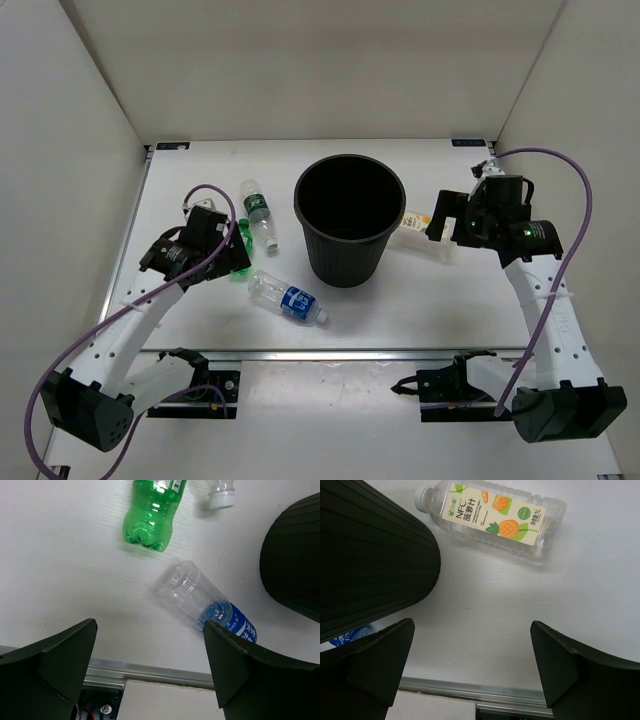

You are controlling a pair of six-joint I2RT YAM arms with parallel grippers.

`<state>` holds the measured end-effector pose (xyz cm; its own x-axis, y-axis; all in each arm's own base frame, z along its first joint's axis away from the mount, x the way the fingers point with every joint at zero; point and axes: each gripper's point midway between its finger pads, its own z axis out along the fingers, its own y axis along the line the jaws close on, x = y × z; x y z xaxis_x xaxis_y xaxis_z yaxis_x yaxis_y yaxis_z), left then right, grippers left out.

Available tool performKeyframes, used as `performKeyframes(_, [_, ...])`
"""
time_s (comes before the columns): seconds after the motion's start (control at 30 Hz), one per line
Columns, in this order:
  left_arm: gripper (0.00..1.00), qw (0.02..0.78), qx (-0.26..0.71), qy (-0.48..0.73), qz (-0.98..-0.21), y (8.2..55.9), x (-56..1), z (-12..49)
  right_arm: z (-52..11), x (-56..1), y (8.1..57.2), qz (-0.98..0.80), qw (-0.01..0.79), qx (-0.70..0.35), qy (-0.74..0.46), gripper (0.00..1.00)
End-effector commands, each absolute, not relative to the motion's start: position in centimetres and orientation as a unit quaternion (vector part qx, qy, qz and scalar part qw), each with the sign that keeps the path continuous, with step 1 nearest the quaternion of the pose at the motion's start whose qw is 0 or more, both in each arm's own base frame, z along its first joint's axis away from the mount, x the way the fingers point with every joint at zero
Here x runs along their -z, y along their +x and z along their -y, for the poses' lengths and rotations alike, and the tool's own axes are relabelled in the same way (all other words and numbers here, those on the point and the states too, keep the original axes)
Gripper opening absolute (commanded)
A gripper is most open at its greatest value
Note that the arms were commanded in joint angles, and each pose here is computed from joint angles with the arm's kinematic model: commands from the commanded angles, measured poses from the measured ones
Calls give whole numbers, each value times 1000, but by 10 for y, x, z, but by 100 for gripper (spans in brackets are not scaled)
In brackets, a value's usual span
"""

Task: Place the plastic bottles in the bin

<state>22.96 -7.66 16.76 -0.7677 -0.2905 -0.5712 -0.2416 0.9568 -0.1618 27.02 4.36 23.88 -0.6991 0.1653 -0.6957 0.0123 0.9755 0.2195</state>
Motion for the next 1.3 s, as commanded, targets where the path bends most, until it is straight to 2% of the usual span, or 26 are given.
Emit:
performKeyframes(0.0, [98,296,61,-147,-942,220,-163,84,-51,-246,278,-911,397,-110,31,99])
performKeyframes(0.13, [98,282,59,-153,-945,214,-151,90,-54,-250,276,-907,408,-108,12,99])
performKeyframes(0.27, [99,261,64,-188,-945,211,-139,96,-40,-247,272,-905,419,-60,39,99])
performKeyframes(0.4, [99,248,86,-224,-939,212,-128,113,-27,-224,263,-919,389,-29,57,100])
performKeyframes(0.87, [99,225,108,-278,-928,226,-110,158,1,-212,250,-914,394,-14,98,99])
performKeyframes(1.27, [98,204,59,-269,-939,232,-67,168,23,-201,239,-913,388,8,130,99])
